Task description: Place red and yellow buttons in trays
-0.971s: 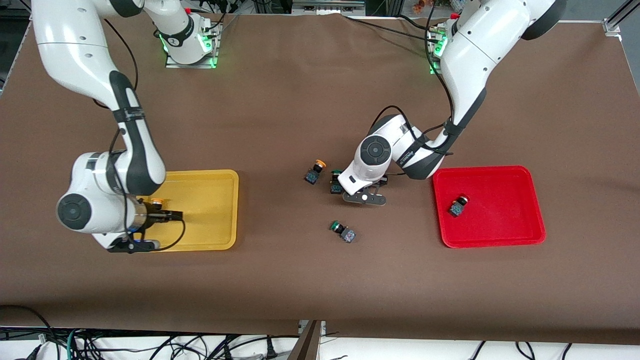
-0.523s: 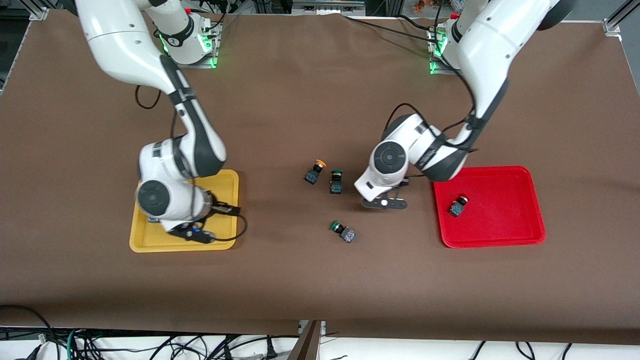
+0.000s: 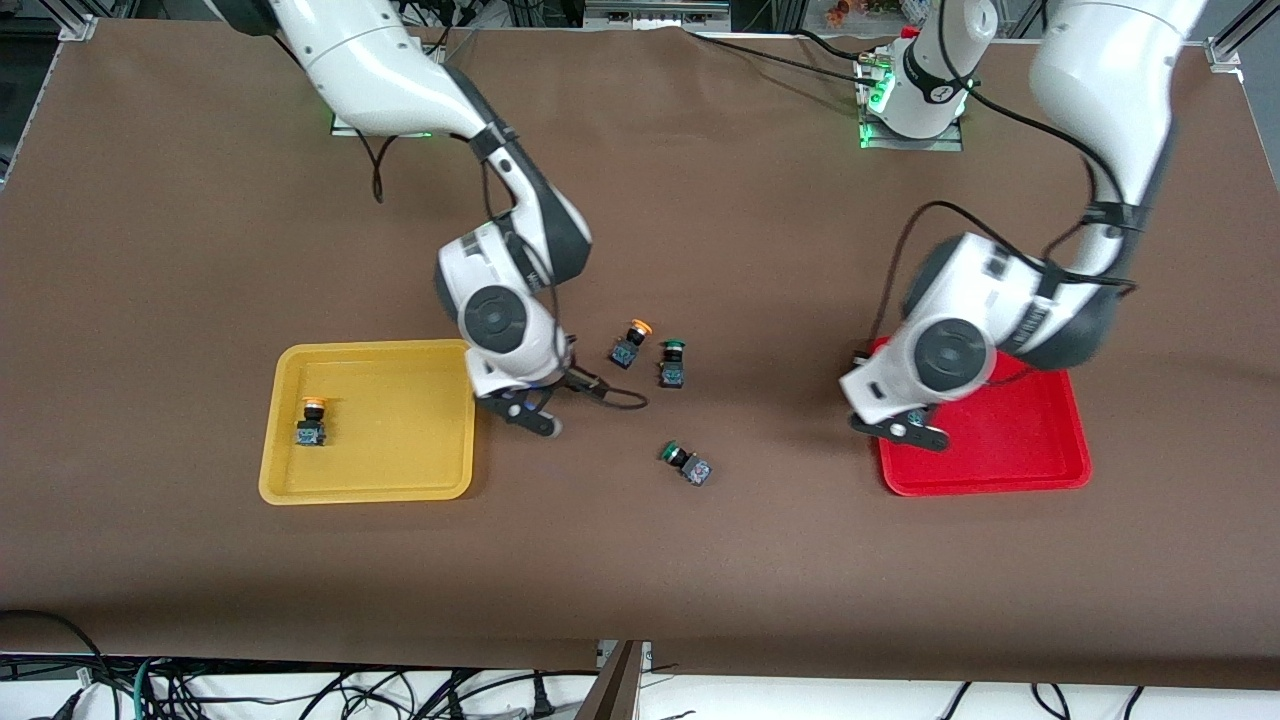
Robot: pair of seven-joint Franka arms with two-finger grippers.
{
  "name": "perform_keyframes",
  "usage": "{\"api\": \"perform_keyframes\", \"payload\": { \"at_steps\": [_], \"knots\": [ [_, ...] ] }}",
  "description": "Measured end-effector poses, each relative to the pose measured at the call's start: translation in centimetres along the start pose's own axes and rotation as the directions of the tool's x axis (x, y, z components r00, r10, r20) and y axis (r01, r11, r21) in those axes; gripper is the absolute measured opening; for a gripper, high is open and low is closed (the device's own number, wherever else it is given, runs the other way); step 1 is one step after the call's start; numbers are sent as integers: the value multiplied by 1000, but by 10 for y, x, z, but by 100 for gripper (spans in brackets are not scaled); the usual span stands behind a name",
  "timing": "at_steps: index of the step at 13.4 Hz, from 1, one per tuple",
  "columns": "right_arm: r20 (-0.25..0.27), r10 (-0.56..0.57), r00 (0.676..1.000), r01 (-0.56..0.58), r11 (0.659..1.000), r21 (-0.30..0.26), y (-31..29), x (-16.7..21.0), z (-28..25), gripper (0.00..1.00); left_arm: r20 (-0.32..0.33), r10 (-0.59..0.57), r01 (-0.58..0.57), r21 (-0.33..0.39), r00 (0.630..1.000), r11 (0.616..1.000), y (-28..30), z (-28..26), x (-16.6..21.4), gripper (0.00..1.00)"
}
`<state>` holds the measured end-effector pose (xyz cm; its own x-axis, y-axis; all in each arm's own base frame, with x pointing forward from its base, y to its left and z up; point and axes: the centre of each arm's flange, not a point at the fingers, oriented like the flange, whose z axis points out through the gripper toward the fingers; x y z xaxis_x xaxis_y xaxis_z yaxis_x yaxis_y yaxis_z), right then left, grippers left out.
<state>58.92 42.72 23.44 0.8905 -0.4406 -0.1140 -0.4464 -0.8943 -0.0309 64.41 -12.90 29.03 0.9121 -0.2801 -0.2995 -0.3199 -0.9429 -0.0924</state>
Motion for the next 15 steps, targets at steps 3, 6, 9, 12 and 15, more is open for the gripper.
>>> {"api": "perform_keyframes", "payload": {
  "at_steps": [3, 6, 9, 12, 15],
  "knots": [
    [1, 9, 1000, -9, 1000, -12, -17, -36, 19, 100, -38, 98, -100, -51, 994, 994, -90, 28, -6, 41],
    [6, 16, 1000, -15, 999, -31, -24, -56, 38, 100, -102, 147, -156, -81, 984, 984, -134, 61, -3, 41],
    [-5, 14, 1000, -14, 1000, -18, -30, -67, 56, 97, -123, 181, -194, -103, 976, 976, -148, 91, 1, 42],
    [-11, 23, 1000, -23, 1000, -12, -31, -69, 67, 72, -127, 200, -214, -110, 972, 971, -163, 95, -4, 60],
    [-22, 26, 999, -26, 1000, -5, -31, -63, 62, 41, -133, 204, -221, -128, 970, 967, -152, 46, -10, 88]
  ]
}}
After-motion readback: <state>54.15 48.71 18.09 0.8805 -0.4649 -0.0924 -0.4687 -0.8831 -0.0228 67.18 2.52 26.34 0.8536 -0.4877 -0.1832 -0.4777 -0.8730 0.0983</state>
